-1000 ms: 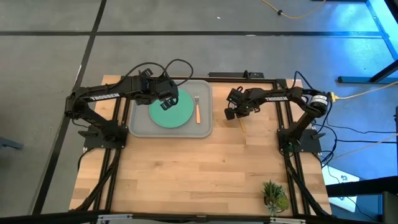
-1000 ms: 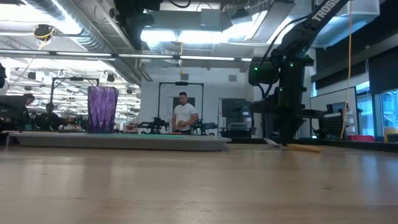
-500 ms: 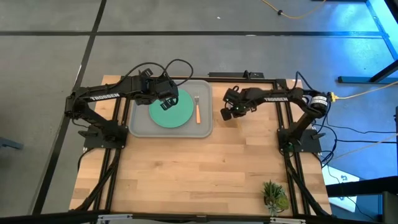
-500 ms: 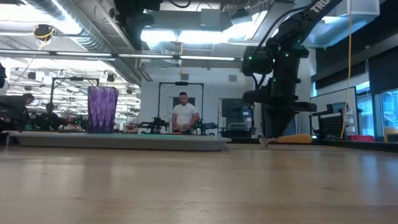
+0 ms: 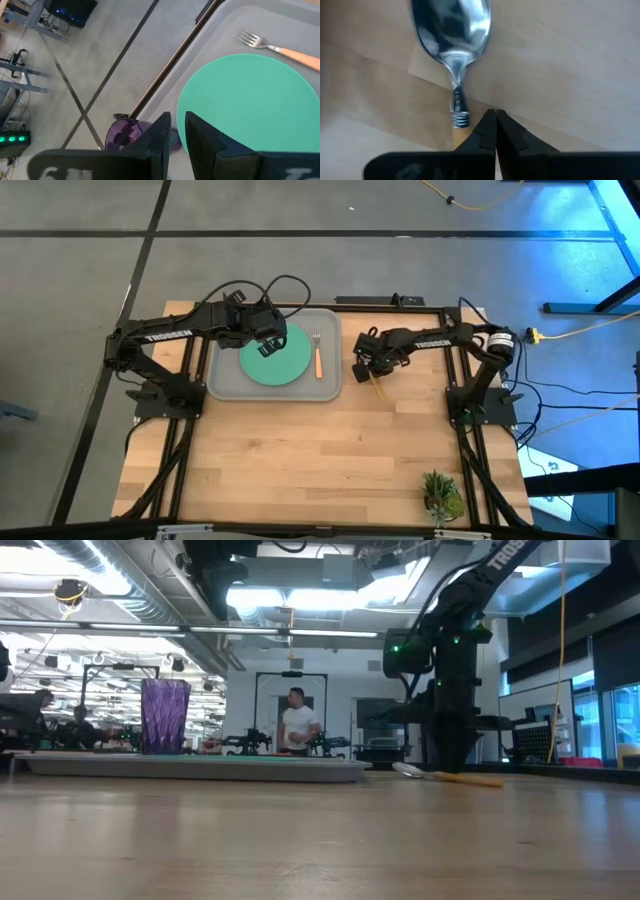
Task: Pick and place plate/cup/fork/spoon on tray
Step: Put the orange spoon on the right side of the light orange fork
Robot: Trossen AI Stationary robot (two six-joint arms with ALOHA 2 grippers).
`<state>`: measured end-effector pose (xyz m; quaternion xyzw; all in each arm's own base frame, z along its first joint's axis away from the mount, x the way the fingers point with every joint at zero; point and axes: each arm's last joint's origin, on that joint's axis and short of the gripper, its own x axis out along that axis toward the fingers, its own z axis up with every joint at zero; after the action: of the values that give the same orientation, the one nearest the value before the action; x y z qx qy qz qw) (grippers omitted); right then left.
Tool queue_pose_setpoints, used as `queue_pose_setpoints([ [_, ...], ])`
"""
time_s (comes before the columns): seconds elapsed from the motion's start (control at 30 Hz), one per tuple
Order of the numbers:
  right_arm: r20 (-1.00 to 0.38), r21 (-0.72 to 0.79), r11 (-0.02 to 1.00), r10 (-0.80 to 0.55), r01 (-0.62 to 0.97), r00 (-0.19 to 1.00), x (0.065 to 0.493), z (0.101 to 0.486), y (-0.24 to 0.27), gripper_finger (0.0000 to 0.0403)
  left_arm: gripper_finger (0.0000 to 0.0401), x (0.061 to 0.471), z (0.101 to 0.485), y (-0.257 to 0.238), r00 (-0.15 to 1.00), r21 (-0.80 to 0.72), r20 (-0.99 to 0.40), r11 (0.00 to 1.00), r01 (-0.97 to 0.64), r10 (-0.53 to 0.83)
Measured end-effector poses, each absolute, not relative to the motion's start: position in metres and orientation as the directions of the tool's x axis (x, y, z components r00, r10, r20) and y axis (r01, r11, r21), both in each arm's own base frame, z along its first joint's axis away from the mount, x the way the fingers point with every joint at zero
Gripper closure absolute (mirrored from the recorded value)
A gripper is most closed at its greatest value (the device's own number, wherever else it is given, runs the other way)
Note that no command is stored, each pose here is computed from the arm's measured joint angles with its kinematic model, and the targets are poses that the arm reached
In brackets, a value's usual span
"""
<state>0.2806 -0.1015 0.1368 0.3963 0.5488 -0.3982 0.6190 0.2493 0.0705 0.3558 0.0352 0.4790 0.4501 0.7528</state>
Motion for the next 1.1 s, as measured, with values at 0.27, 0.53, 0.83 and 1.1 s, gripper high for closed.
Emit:
queue_pose_setpoints([
  [0.27,-0.994,0.055,0.376,-0.064,0.925,0.085,0.282,0.135,-0.102,0.0403,0.0351,0.249,0.356,0.07,0.136,0.484,-0.69,0.592,-0.644,0.711],
  [0.53,-0.984,0.175,0.277,0.072,0.945,0.161,0.28,0.146,-0.113,0.0381,0.0351,0.249,0.356,0.07,0.136,0.484,-0.69,0.592,-0.644,0.711],
  [0.83,-0.979,0.204,0.318,0.088,0.926,0.185,0.283,0.148,-0.114,0.0378,0.0351,0.249,0.356,0.071,0.136,0.484,-0.69,0.592,-0.644,0.711],
  [1.1,-0.986,0.168,0.334,0.05,0.928,0.161,0.284,0.156,-0.118,0.0395,0.0351,0.249,0.356,0.071,0.136,0.484,-0.69,0.592,-0.644,0.711],
])
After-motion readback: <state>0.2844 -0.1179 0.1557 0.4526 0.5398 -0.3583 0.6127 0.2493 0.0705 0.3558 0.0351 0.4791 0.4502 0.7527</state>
